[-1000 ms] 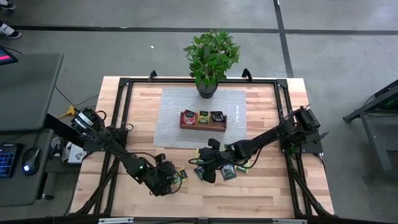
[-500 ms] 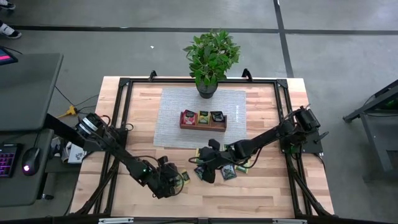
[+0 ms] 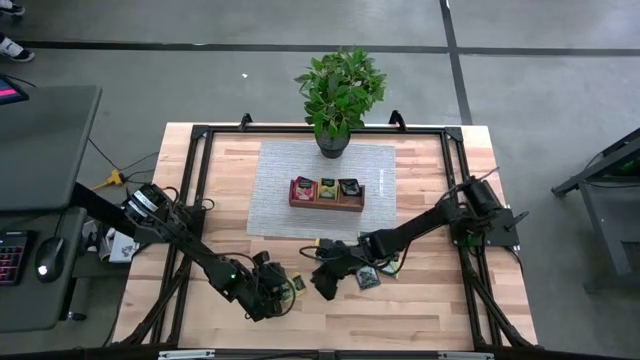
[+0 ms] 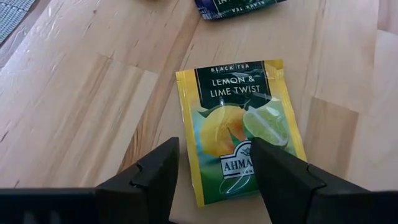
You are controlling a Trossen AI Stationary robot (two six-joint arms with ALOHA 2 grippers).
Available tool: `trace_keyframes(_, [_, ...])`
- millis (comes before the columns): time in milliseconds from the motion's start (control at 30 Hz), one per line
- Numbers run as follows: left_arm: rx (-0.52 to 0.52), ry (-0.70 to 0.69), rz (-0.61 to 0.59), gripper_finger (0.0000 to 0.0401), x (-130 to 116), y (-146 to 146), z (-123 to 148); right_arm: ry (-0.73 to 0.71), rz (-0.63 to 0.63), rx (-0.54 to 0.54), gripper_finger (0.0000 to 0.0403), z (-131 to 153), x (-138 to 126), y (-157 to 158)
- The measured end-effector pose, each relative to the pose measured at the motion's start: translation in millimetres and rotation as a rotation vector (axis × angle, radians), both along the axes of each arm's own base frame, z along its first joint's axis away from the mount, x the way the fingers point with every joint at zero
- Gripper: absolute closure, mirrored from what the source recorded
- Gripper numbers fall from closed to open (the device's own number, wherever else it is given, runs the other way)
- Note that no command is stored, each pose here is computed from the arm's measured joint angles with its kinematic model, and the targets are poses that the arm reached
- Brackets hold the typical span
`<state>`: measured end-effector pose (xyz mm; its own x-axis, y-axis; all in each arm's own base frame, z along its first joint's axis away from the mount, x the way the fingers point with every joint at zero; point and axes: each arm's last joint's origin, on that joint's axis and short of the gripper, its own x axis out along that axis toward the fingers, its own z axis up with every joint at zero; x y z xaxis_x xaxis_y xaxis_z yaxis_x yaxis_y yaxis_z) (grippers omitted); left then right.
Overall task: Pick & Place Tea
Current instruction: Put the yellow tea bag into the middle section of the wooden organizer
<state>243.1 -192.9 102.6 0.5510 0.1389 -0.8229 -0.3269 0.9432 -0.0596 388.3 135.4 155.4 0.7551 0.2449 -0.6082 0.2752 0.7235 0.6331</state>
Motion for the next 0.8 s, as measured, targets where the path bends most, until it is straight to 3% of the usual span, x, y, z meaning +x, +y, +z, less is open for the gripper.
trace_keyframes(267, [0.002, 0.010, 0.005, 0.0206, 0, 0, -5, 0.012, -0.077, 0.114, 0.0263, 1, 6, -12])
trace_keyframes(433, [0.010, 0.010, 0.007, 0.0206, 0, 0, -6, 0.019, -0.077, 0.128, 0.0254, -1, 7, -16])
trace_keyframes(800, [0.003, 0.033, 0.014, 0.0206, -1, 1, -6, 0.059, -0.059, 0.182, 0.0149, -11, 10, -13])
